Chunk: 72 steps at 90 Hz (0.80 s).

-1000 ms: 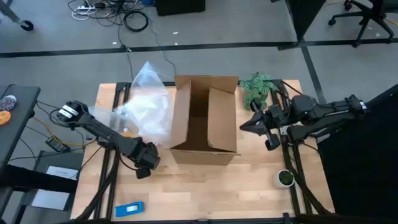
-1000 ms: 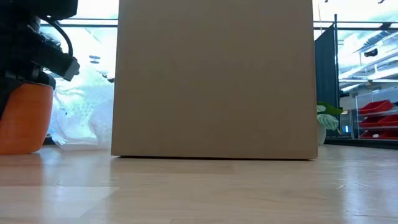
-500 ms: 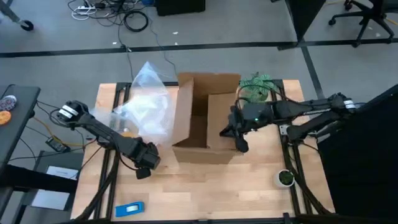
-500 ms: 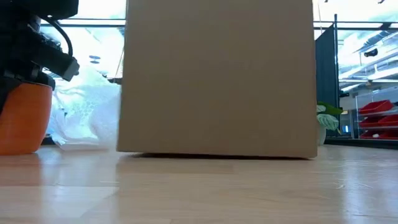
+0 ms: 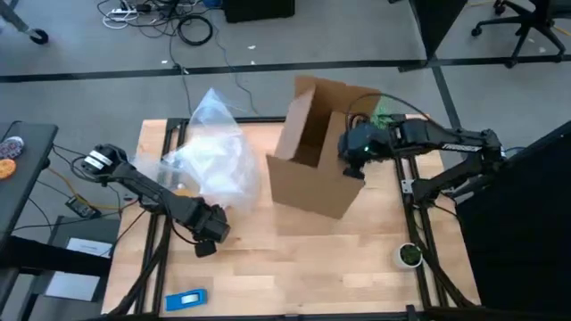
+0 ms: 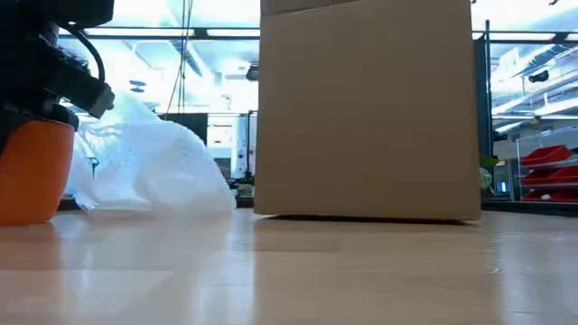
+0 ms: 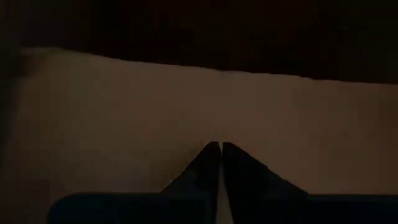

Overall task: Wrap mug
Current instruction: Wrap the orange mug with transparent bubble wrap

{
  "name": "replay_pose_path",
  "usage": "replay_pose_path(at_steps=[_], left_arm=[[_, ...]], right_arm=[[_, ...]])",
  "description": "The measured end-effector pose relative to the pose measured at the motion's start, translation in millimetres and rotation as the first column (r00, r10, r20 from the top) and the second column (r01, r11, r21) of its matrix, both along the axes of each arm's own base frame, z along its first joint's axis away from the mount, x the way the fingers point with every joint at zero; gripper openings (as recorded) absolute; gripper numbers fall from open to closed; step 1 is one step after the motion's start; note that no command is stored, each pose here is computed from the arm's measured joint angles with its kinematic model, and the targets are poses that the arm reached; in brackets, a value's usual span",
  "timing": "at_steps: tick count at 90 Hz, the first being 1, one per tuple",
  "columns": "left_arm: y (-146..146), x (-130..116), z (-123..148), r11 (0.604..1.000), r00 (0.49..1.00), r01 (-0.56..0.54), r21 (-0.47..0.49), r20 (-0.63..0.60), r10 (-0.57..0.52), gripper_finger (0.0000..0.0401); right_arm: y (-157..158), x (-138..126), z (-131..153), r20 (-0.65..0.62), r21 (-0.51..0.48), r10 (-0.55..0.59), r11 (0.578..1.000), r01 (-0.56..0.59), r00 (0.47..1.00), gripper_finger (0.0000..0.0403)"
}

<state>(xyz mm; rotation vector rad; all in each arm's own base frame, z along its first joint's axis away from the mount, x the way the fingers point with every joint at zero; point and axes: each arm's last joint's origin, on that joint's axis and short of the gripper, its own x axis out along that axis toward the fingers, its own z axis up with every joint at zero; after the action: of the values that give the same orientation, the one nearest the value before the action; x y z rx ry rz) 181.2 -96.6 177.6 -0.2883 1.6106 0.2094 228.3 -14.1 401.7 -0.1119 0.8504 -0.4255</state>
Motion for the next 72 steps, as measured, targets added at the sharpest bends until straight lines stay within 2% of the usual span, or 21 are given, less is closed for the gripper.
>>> replay_pose_path(at_steps=[8, 15, 22, 28, 32, 37, 46, 51, 55, 58, 61, 66, 72], left_arm=[[-0.1, 0.0, 0.1, 1.0, 1.0, 0.001, -0.004, -0.002, -0.001, 0.0017], [-0.2, -0.1, 0.1, 1.0, 1.0, 0.0, -0.006, -0.003, 0.0, 0.0017], [-0.2, -0.1, 0.1, 1.0, 1.0, 0.0, -0.006, -0.003, 0.0, 0.0017], [-0.2, -0.1, 0.1, 1.0, 1.0, 0.0, -0.006, -0.003, 0.0, 0.0017], [-0.2, -0.1, 0.1, 1.0, 1.0, 0.0, -0.006, -0.003, 0.0, 0.0017], [-0.2, -0.1, 0.1, 1.0, 1.0, -0.005, -0.006, -0.004, 0.005, 0.0017], [-0.3, 0.0, 0.1, 1.0, 1.0, -0.027, -0.007, -0.005, 0.027, 0.0017], [-0.3, 0.0, 0.1, 1.0, 1.0, -0.029, -0.007, -0.005, 0.029, 0.0017], [-0.3, 0.1, 0.1, 1.0, 1.0, -0.029, -0.007, -0.004, 0.029, 0.0017], [-0.3, 0.1, 0.1, 1.0, 1.0, -0.029, -0.007, -0.004, 0.029, 0.0017], [-0.3, 0.1, 0.1, 1.0, 1.0, -0.029, -0.007, -0.004, 0.029, 0.0017], [-0.3, 0.1, 0.1, 1.0, 1.0, -0.029, -0.007, -0.004, 0.029, 0.0017], [-0.3, 0.1, 0.1, 1.0, 1.0, -0.03, -0.007, -0.003, 0.03, 0.0017]], right_arm=[[12.5, -6.3, 30.3, 0.114, -0.044, 0.073, 0.997, -0.068, 0.991, 0.0], [28.5, -16.0, 59.0, 0.233, -0.076, 0.171, 0.985, -0.157, 0.957, 0.0], [47.3, -26.0, 82.0, 0.357, -0.093, 0.29, 0.957, -0.275, 0.888, 0.0], [64.2, -34.1, 94.1, 0.437, -0.099, 0.413, 0.905, -0.414, 0.799, 0.0], [75.4, -40.4, 98.7, 0.471, -0.098, 0.493, 0.853, -0.512, 0.731, 0.0], [88.7, -49.0, 100.1, 0.485, -0.073, 0.588, 0.765, -0.64, 0.647, 0.0], [112.1, -66.1, 96.4, 0.48, 0.031, 0.718, 0.56, -0.828, 0.504, 0.0], [125.3, -75.9, 90.3, 0.453, 0.121, 0.765, 0.455, -0.882, 0.457, 0.0], [135.0, -82.3, 82.3, 0.415, 0.199, 0.785, 0.415, -0.888, 0.46, 0.0], [141.1, -86.0, 74.5, 0.378, 0.255, 0.784, 0.423, -0.87, 0.492, 0.0], [145.6, -88.5, 65.3, 0.331, 0.304, 0.77, 0.461, -0.834, 0.546, 0.0], [150.1, -90.4, 49.0, 0.247, 0.36, 0.707, 0.569, -0.74, 0.663, 0.0], [152.1, -88.6, 25.6, 0.142, 0.367, 0.595, 0.71, -0.601, 0.791, 0.0]])
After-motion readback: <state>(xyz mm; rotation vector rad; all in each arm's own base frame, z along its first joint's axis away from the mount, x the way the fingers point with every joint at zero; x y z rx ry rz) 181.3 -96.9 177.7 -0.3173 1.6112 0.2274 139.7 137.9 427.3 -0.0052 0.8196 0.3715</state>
